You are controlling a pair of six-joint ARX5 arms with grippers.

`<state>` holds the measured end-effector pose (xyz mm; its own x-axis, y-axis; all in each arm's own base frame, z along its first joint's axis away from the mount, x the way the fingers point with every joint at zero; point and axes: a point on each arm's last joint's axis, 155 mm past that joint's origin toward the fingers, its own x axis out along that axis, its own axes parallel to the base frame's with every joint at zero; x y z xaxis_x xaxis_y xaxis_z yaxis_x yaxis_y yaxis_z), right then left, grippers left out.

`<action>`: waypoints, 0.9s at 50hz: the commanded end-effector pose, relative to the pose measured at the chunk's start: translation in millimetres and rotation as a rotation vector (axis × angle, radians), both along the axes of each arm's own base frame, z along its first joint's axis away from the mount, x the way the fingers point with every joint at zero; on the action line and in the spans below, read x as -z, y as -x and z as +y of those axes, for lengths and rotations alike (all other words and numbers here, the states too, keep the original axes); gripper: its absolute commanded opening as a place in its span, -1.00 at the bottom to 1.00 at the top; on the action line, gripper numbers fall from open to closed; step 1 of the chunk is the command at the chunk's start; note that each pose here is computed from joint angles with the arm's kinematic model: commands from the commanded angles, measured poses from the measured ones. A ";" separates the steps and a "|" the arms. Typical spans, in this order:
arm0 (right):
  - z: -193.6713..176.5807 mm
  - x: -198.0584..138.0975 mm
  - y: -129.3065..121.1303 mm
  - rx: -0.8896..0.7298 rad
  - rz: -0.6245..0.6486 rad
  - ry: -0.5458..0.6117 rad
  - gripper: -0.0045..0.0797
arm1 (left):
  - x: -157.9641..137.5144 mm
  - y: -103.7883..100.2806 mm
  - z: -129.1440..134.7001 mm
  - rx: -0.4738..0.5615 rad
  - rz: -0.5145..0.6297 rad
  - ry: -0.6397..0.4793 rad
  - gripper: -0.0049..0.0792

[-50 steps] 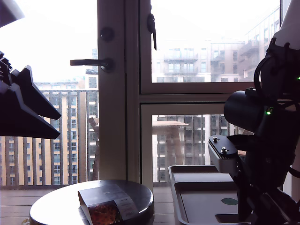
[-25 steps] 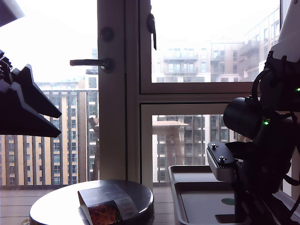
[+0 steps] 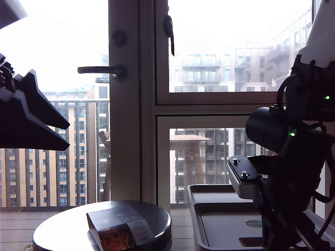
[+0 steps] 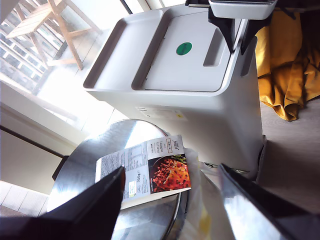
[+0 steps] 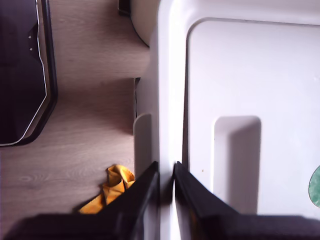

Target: First open the recycling bin's lid, then pick the cardboard sleeve and place it inside the bin before closing the lid

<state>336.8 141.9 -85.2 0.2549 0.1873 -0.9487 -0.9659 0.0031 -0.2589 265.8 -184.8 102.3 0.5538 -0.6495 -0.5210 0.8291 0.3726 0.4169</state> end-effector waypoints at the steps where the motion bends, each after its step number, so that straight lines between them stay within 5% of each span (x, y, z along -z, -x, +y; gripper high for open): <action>1: 2.9 -4.3 -9.3 0.005 -0.004 0.000 -0.92 | 4.0 2.0 -0.4 0.008 0.003 -0.007 0.39; 16: 3.4 -17.8 2.0 0.000 0.058 0.046 -0.92 | 4.5 2.2 -0.2 0.007 0.006 -0.008 0.39; 45: 15.8 -63.2 -4.8 0.005 -0.031 0.018 -0.92 | 4.6 2.3 -0.3 0.002 0.013 -0.002 0.39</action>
